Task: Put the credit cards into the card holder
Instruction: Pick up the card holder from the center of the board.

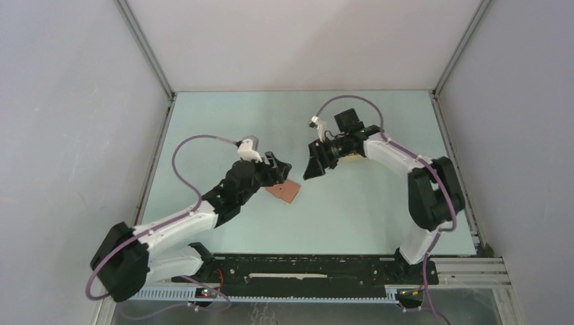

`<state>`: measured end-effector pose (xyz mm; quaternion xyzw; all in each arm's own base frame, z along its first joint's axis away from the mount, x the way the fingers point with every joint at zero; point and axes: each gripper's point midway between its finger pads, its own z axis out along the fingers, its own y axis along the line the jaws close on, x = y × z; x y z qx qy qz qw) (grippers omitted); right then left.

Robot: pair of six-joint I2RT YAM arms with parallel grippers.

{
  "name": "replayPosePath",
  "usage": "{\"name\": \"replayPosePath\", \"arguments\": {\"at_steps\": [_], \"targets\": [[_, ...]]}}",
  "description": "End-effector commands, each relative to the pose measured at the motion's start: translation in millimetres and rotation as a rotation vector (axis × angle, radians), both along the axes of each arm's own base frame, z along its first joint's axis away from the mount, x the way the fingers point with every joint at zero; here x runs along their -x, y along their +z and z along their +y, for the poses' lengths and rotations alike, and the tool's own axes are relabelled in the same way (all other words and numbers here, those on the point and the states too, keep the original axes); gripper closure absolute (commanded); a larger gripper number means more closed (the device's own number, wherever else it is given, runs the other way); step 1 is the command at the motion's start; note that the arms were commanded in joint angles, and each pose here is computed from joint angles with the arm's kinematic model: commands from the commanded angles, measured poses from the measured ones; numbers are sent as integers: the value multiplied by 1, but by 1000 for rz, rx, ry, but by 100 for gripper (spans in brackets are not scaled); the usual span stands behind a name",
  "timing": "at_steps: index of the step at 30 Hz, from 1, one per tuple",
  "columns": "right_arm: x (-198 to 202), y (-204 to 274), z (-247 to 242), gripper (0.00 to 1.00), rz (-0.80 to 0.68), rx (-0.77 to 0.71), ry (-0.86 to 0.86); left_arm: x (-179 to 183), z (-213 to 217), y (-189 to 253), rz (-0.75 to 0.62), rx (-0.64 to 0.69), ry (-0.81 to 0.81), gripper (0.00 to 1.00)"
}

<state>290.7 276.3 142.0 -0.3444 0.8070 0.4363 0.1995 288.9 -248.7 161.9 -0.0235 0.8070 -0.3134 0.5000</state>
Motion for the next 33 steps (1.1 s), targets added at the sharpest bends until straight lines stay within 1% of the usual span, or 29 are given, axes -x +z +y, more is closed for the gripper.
{"name": "replayPosePath", "arguments": {"at_steps": [1, 3, 6, 8, 14, 18, 24, 29, 33], "targets": [[-2, -9, 33, 26, 162, -43, -6, 7, 30, 9, -8, 149, 157, 30], [1, -25, 40, 27, 209, 0, -6, 13, 40, -3, 23, 193, 206, 31], [-1, -41, 46, 27, 226, 54, -35, 19, 50, -23, 95, 228, 272, 33], [-6, -50, 48, 27, 236, 87, -67, 21, 52, -32, 137, 232, 301, 35], [-23, -77, 51, 28, 261, 168, -113, 23, 50, -53, 226, 234, 356, 35], [-25, -87, 54, 28, 276, 190, -111, 23, 46, -60, 256, 190, 400, 34], [-14, -99, 61, 28, 284, 220, -72, 22, 42, -65, 259, 153, 420, 35], [-9, -109, 65, 27, 300, 242, -55, 21, 38, -69, 267, 139, 419, 35], [-5, -116, 63, 29, 309, 262, -47, 19, 30, -73, 282, 156, 409, 36]]}}
